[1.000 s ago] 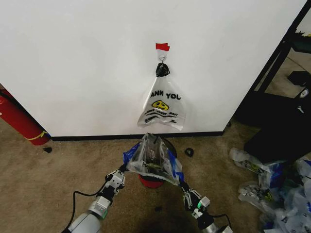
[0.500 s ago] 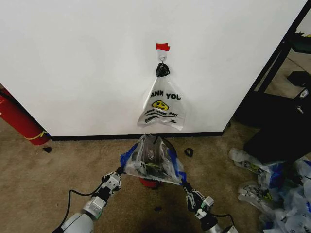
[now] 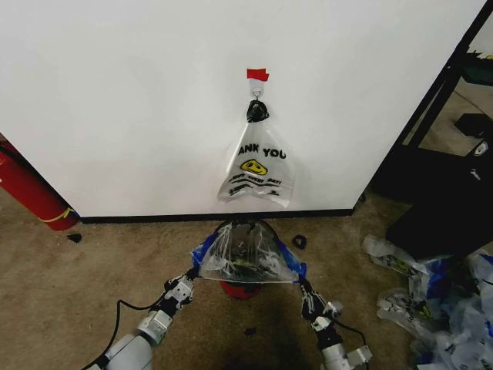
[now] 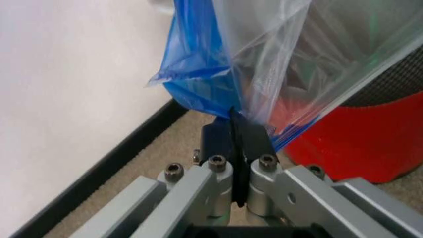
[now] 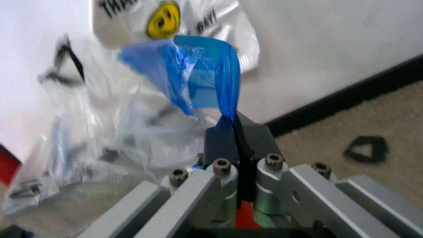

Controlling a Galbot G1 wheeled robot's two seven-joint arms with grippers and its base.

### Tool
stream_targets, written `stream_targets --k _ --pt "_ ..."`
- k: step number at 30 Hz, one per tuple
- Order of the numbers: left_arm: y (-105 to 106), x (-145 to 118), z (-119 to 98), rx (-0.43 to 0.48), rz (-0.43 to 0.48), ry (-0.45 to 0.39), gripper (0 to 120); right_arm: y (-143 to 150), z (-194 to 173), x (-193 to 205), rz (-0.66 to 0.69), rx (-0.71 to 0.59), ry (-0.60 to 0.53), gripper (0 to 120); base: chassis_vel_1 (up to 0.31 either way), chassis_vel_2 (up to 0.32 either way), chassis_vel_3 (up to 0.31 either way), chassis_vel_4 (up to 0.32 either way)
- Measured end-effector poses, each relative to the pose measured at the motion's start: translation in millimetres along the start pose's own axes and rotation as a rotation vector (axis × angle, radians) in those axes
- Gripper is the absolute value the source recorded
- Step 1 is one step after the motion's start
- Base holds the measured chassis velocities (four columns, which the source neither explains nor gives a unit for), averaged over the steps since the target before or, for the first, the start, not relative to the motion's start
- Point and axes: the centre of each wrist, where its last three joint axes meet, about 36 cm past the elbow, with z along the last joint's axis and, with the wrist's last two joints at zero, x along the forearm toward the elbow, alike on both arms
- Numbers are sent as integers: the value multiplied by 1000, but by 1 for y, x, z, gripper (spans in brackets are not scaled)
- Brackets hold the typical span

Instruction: Pick up the garbage bag from the wall and place it over the trash bin.

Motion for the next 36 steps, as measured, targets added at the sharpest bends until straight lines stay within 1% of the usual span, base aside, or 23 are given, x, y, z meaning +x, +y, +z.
stream_targets --k 4,8,9,11,13,14,15,16,17,18,20,22,23,24,25,29,30,32,34,36 --pt "5 -1 -4 -5 20 -16 0 3 -1 -7 16 -36 -11 0 0 0 0 0" --pt "11 -1 -7 8 40 -50 0 5 -5 -8 -24 -48 -12 0 0 0 0 0" --pt "12 -3 -9 19 49 -73 3 6 -6 -5 -58 -47 1 0 0 0 0 0" --pt "12 -3 -9 22 51 -78 5 6 -7 -4 -64 -46 2 1 0 0 0 0" --pt "17 -6 -13 28 91 -137 20 5 -12 5 -149 -25 46 16 0 0 0 0" --pt "26 -10 -17 6 139 -181 30 0 -19 12 -197 33 84 26 0 0 0 0" --pt "29 -11 -18 -3 161 -196 34 -3 -23 15 -210 63 103 31 0 0 0 0" --pt "34 -13 -19 -18 183 -213 38 -6 -27 17 -223 92 115 34 0 0 0 0" --pt "34 -13 -19 -18 183 -213 38 -6 -27 17 -223 92 115 34 0 0 0 0" --pt "38 -15 -21 -34 199 -226 43 -8 -34 16 -235 115 117 39 0 0 0 0" --pt "45 -18 -26 -61 214 -249 48 -9 -44 17 -248 134 118 46 0 0 0 0" --pt "54 -20 -36 -86 208 -276 59 -6 -58 17 -261 131 115 56 0 0 0 0" --pt "54 -20 -36 -86 208 -276 59 -6 -58 17 -261 131 115 56 0 0 0 0" --pt "55 -19 -42 -83 200 -285 65 -4 -65 17 -265 124 113 62 0 0 0 0" --pt "54 -17 -46 -77 191 -290 69 -2 -72 18 -269 111 114 65 0 0 0 0" --pt "48 -9 -61 -47 147 -338 86 9 -98 15 -316 46 127 83 0 0 0 0" --pt "48 -9 -61 -47 147 -338 86 9 -98 15 -316 46 127 83 0 0 0 0" --pt "47 -6 -63 -53 144 -362 94 10 -107 12 -334 47 140 91 0 0 0 0" --pt "46 -3 -62 -59 158 -380 99 7 -112 10 -340 63 155 98 0 0 0 0" --pt "44 -3 -62 -58 162 -384 100 6 -113 10 -338 73 162 98 0 0 0 0"
